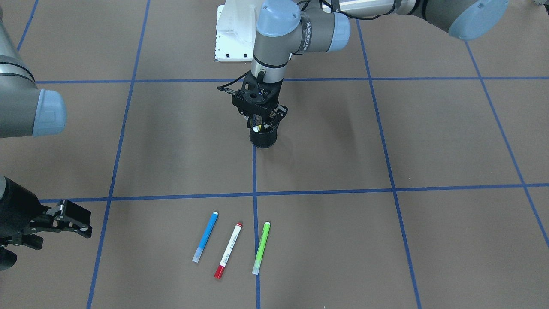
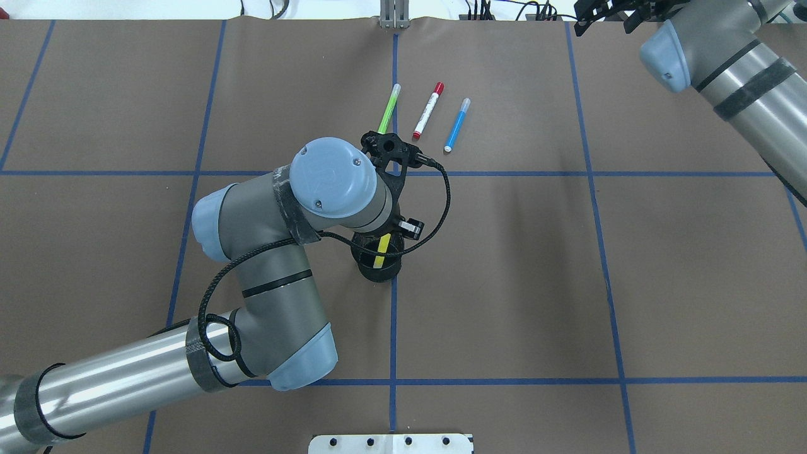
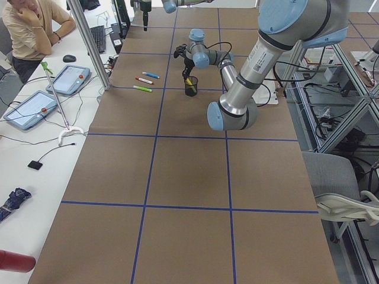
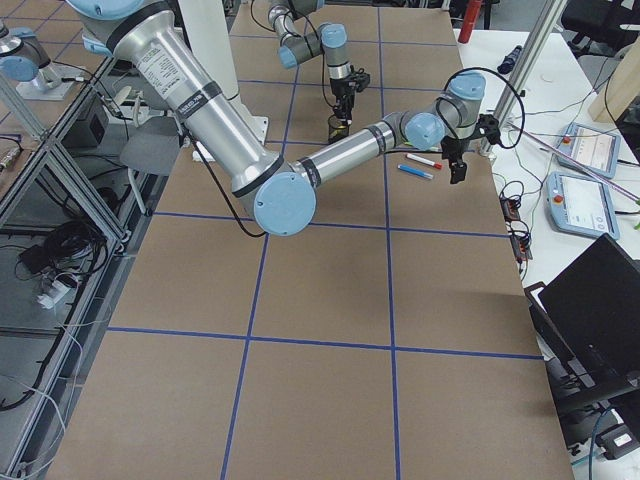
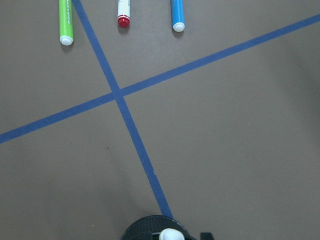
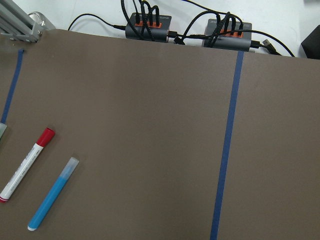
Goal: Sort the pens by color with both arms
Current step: 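Lower the left gripper onto the yellow marker in the cup and grasp it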
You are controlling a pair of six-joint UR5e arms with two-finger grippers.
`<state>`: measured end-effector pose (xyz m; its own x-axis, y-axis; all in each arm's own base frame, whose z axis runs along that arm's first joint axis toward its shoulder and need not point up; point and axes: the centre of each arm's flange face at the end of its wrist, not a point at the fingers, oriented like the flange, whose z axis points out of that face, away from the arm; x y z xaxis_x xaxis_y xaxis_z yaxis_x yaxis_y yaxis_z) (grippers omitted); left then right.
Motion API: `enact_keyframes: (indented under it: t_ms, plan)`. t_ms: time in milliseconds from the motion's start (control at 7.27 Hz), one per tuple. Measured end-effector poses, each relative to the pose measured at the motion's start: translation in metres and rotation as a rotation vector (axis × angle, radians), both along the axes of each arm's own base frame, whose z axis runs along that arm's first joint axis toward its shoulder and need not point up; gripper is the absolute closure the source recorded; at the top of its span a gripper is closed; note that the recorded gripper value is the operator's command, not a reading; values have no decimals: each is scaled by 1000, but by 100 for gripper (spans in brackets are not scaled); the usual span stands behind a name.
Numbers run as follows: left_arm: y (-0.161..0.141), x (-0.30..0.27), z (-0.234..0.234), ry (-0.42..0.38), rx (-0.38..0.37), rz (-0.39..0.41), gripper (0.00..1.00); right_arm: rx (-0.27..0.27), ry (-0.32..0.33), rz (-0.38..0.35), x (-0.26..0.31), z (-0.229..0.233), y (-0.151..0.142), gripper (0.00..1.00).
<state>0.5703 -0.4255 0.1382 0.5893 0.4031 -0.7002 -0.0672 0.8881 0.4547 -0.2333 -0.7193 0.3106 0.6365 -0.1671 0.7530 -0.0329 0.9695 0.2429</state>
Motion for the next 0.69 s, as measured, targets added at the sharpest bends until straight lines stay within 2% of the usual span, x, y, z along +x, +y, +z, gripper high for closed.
enact_keyframes:
  t_ms: [275,413,688]
  plan:
    - [0,0,0,0,0,-1,95,0,0,0,0,0,0,1]
    - [-1,-1,-1,3,0,-2,100,0,0,0,0,1,0,1]
    - [0,-5,-6,25,10,-5,100,0,-1,0,0,0,0,1]
